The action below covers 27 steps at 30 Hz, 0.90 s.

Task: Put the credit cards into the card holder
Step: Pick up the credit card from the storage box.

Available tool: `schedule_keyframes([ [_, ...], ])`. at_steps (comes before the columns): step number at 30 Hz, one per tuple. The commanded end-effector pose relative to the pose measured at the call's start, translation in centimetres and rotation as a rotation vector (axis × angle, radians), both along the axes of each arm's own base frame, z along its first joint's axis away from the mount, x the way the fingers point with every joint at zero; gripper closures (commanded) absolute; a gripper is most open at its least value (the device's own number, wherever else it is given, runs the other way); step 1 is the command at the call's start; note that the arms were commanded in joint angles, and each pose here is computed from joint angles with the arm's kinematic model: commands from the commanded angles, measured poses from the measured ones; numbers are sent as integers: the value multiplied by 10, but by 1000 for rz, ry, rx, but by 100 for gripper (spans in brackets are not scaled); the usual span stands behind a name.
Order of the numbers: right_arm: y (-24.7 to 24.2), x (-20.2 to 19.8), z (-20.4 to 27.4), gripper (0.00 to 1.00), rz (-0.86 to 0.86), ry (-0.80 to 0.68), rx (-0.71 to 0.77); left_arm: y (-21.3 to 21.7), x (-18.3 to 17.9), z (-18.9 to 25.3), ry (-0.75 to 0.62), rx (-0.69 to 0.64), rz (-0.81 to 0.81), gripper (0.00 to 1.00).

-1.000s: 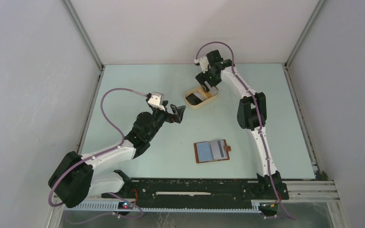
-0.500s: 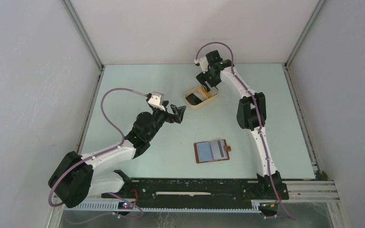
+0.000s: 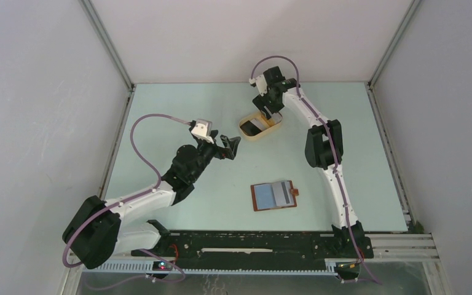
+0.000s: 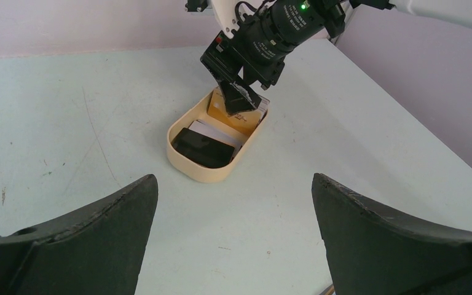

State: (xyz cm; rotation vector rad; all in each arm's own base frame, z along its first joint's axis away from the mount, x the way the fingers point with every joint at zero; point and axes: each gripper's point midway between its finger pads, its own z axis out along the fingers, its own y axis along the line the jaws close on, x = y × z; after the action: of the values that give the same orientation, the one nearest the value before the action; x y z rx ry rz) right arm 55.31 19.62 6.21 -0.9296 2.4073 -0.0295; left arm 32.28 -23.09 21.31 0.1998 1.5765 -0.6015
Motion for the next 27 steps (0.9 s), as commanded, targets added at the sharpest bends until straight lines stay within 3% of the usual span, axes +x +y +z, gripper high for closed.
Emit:
schedule_keyframes([
  [1,-7,8,41,17,-18,-99,-20,0,2,14,-39,-34,1,0],
  [27,-9,5,69,25,-20,-149,-28,0,2,14,-39,-34,1,0],
])
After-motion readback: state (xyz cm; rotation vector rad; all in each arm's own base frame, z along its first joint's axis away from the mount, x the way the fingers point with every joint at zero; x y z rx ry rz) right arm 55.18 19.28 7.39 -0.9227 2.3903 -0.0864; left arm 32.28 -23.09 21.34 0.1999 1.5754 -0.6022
